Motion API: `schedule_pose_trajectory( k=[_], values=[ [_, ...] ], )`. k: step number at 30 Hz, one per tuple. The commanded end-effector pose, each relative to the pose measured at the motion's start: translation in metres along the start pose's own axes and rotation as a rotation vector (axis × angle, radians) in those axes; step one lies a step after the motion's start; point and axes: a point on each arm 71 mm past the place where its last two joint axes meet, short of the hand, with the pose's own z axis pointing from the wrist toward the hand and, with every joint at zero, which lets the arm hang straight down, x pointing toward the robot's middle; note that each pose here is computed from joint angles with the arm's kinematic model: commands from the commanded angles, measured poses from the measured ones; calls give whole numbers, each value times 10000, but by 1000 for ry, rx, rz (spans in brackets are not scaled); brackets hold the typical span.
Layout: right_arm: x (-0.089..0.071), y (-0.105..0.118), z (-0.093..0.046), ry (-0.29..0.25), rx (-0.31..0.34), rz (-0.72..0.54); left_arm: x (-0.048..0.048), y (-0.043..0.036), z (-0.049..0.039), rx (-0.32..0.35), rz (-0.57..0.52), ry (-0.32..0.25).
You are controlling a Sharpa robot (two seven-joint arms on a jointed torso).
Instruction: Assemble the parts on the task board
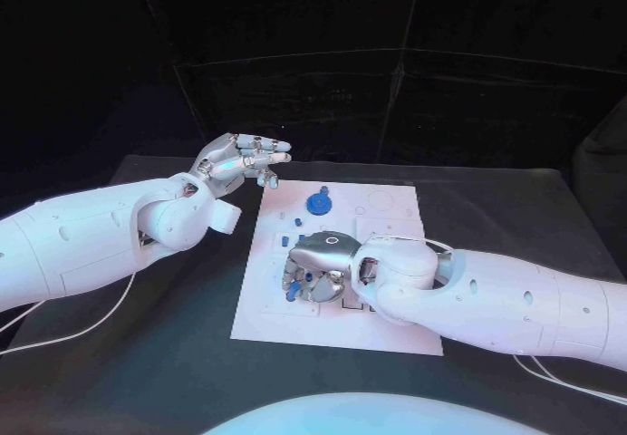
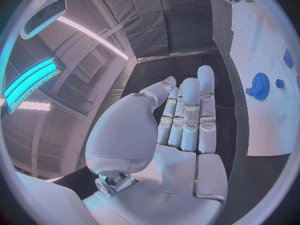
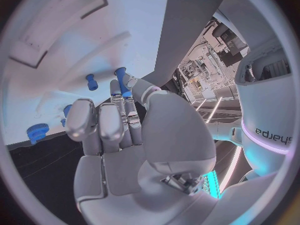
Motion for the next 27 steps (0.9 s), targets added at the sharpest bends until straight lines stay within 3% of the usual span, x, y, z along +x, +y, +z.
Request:
schedule_pose_trajectory(
  k=[1,15,27],
  values=[
    [11,7,6,24,9,-26,11,-15,8,9,-7,7],
    [-6,96,43,-19,6,-163,13,-14,7,6,-8,9],
    [36,147,40,-26,-35,-160,9,-11,5,2,-8,9]
  ],
)
